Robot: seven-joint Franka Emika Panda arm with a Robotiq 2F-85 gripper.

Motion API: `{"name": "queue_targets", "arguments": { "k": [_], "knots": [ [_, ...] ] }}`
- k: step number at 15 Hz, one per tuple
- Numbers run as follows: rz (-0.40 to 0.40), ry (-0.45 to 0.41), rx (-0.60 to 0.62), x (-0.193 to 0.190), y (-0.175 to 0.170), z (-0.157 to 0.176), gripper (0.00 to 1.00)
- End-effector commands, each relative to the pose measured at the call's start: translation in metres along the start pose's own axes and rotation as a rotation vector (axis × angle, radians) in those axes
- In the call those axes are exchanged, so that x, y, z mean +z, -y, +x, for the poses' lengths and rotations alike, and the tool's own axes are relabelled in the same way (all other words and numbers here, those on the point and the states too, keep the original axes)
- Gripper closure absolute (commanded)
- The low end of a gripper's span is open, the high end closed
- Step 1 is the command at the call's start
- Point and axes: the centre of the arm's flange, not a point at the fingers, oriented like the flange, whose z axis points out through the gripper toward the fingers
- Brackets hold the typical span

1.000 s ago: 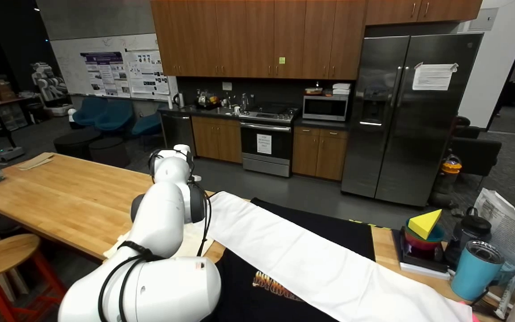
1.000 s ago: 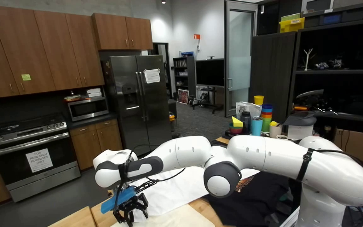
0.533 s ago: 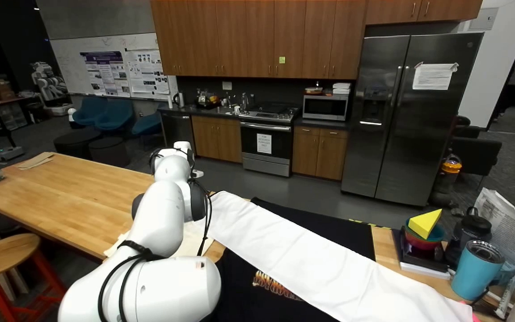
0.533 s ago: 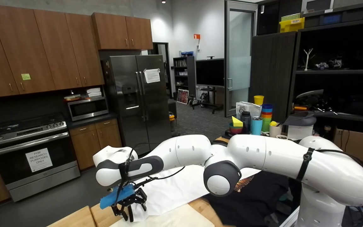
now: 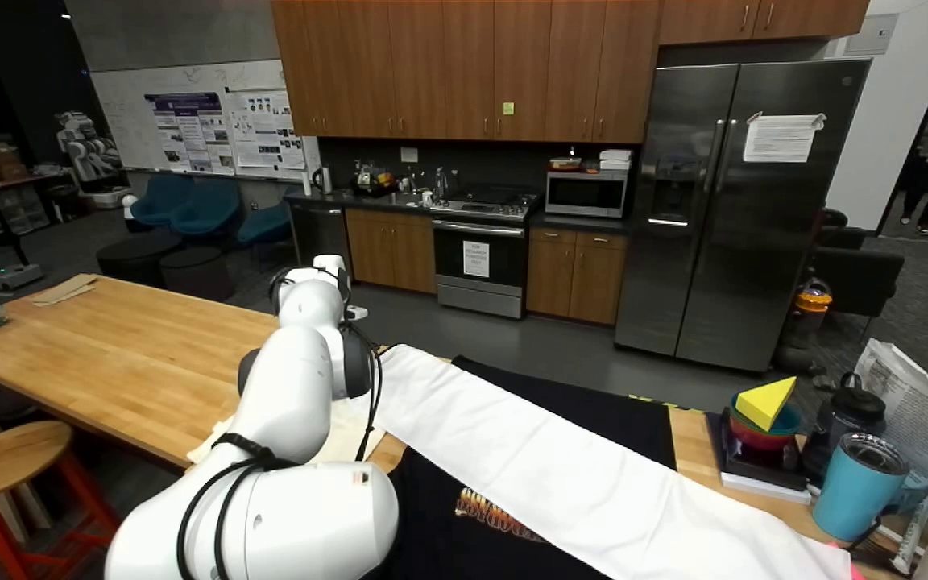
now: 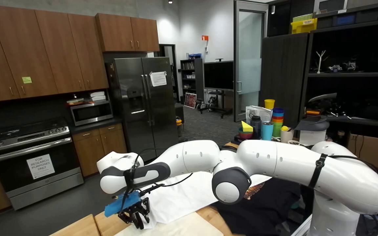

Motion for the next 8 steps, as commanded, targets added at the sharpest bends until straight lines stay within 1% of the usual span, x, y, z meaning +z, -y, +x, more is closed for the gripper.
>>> {"name": "queue_targets", "arguments": {
  "k": [1,2,4,6,7,8],
  "knots": [
    [0.008,-0.014,0.016,-0.006,-0.013,-0.003,0.79],
    [0.010,-0.017,0.017,-0.007,-0.014,-0.002,0.87],
    [0.013,-0.024,0.023,-0.011,-0.018,-0.001,0.99],
    [0.019,-0.037,0.035,-0.019,-0.024,0.003,1.00],
    [0.019,-0.049,0.042,-0.025,-0.029,0.005,0.98],
    [0.021,-0.060,0.051,-0.031,-0.033,0.007,0.98]
  ]
}}
